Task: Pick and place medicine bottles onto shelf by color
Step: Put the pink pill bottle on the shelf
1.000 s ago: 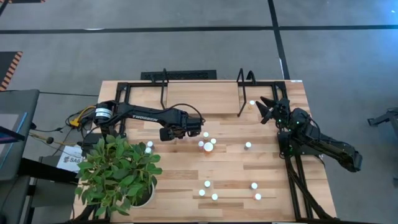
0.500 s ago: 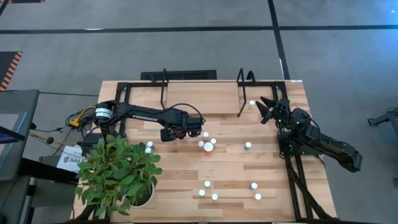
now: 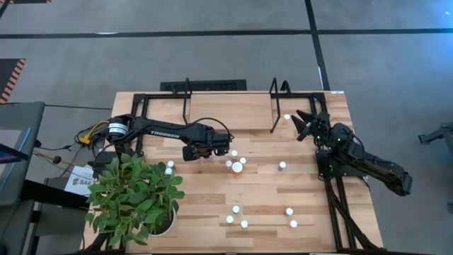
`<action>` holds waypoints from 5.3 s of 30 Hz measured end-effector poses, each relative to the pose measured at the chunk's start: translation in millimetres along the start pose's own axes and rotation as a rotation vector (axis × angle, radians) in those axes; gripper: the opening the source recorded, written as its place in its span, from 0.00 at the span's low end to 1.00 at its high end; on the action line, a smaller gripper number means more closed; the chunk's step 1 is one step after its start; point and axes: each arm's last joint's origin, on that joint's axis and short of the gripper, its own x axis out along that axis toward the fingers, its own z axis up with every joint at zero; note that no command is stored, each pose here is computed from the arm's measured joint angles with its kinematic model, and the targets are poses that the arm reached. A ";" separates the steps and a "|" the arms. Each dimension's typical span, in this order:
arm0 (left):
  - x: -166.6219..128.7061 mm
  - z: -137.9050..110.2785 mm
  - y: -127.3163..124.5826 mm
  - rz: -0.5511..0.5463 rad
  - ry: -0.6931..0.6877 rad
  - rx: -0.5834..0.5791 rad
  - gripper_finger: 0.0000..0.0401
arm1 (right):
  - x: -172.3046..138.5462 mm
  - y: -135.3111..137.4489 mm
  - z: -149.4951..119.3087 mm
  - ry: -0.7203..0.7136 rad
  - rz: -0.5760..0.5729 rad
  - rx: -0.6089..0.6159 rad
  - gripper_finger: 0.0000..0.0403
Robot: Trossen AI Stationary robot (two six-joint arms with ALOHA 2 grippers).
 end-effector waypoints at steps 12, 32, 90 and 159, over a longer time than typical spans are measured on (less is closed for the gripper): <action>-0.1 -1.5 4.3 0.050 0.061 -0.005 0.96 | 0.0 0.0 0.0 0.000 0.000 0.000 0.62; 1.3 15.8 1.3 0.030 0.018 0.021 0.96 | 0.0 0.0 0.1 0.000 0.000 0.000 0.62; 16.8 13.0 3.5 0.010 0.072 -0.385 0.28 | 0.0 0.0 0.1 0.000 0.000 0.000 0.62; -27.0 215.5 -53.9 0.018 0.019 0.143 0.28 | 1.1 -0.2 -1.5 0.017 -0.005 -0.004 0.62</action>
